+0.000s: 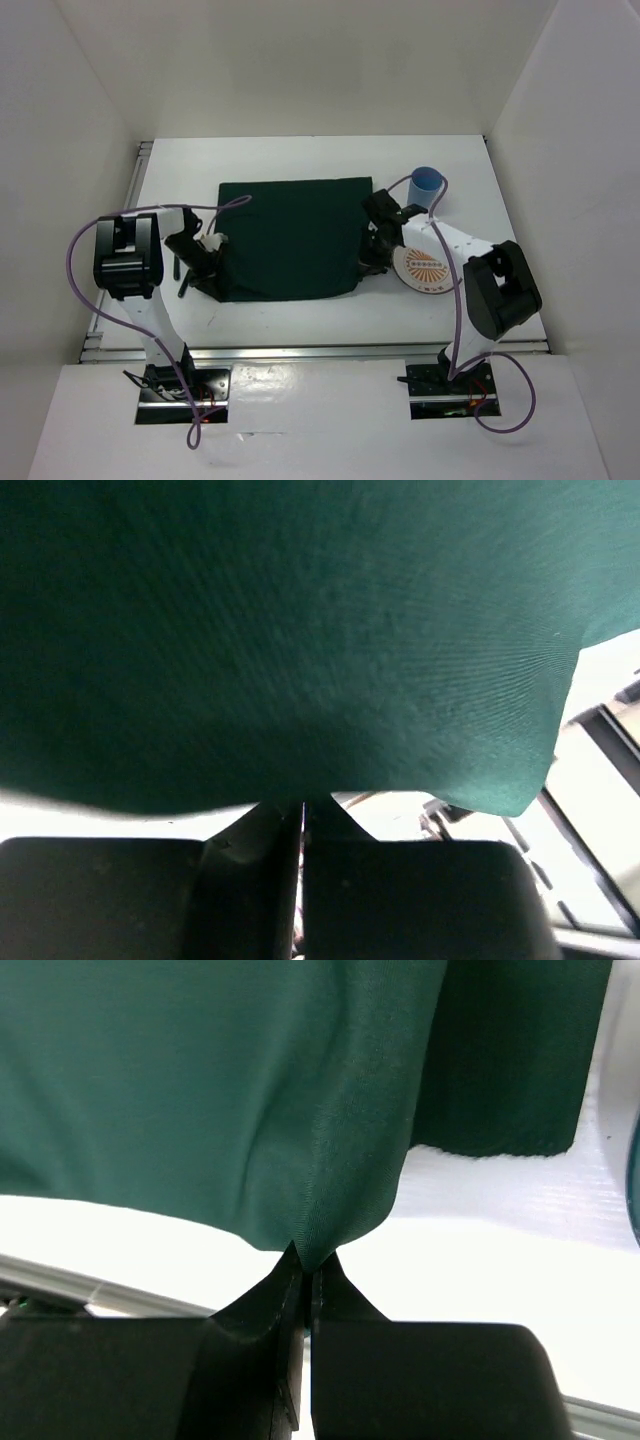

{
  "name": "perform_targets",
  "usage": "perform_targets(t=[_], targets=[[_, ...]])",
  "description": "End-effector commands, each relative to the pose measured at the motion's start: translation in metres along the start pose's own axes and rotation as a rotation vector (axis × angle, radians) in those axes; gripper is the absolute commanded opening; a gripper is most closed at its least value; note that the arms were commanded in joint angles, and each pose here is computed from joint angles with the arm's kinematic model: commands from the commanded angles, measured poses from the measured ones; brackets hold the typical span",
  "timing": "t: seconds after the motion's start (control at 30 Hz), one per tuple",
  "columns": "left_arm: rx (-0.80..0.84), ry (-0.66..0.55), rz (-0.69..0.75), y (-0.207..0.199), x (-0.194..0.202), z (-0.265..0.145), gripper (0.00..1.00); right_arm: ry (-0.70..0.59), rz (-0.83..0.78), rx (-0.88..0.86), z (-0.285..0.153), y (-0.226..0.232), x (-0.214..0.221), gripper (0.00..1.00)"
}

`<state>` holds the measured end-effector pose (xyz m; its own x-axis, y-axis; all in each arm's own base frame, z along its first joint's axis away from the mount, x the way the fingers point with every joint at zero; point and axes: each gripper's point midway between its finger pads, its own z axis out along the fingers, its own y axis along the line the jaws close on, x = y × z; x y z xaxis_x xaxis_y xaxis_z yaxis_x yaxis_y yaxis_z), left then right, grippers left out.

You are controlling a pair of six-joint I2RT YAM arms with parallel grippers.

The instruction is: Set the dinner table for one person

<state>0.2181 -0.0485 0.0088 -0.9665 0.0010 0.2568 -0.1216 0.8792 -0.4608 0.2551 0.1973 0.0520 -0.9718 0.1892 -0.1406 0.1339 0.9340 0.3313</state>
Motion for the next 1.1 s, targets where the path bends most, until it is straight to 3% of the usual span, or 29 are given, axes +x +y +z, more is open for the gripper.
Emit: perform_targets(t=[0.0,0.13,0.3,0.57,0.63,0.67,0.7,0.73,0.83,0.87,0.93,0.97,1.07], targets=[[-0.037,-0.2,0.156,0.0,-0.046,-0.025,0.0,-0.043,-0.068,-0.01,-0.028,0.019,-0.02,0.0],[-0.076,-0.334,0.243,-0.017,-0.063,-0.069,0.0,-0.105,-0.1,-0.029,-0.053,0.036,-0.04,0.0],[-0.098,-0.38,0.297,-0.032,-0.064,-0.097,0.0,-0.134,-0.078,-0.006,-0.066,0.03,-0.043,0.0],[-0.164,-0.196,0.339,-0.023,-0.026,-0.05,0.01,-0.072,0.05,0.103,-0.044,-0.021,-0.013,0.02],[-0.181,-0.182,0.331,-0.015,-0.025,-0.043,0.08,-0.062,0.065,0.13,-0.037,-0.033,-0.009,0.1],[-0.202,-0.166,0.323,-0.008,-0.023,-0.038,0.1,-0.063,0.091,0.153,-0.032,-0.044,-0.006,0.2],[-0.215,-0.174,0.325,-0.006,-0.026,-0.039,0.14,-0.078,0.091,0.171,-0.031,-0.049,-0.005,0.5],[-0.229,-0.173,0.324,-0.004,-0.026,-0.039,0.24,-0.077,0.103,0.176,-0.029,-0.055,-0.005,0.52],[-0.258,-0.17,0.321,0.001,-0.026,-0.041,0.36,-0.122,0.099,0.175,-0.033,-0.057,-0.008,0.52],[-0.259,-0.178,0.324,0.0,-0.029,-0.043,0.6,-0.131,0.099,0.187,-0.033,-0.059,-0.01,0.52],[-0.254,-0.202,0.361,-0.004,-0.029,-0.049,0.68,-0.156,0.097,0.192,-0.038,-0.055,-0.02,0.52],[-0.257,-0.218,0.378,-0.009,-0.032,-0.052,0.86,-0.145,0.086,0.2,-0.037,-0.054,-0.022,0.52],[-0.316,-0.258,0.377,-0.006,-0.035,-0.066,0.9,-0.182,0.033,0.17,-0.046,-0.039,-0.038,0.53]])
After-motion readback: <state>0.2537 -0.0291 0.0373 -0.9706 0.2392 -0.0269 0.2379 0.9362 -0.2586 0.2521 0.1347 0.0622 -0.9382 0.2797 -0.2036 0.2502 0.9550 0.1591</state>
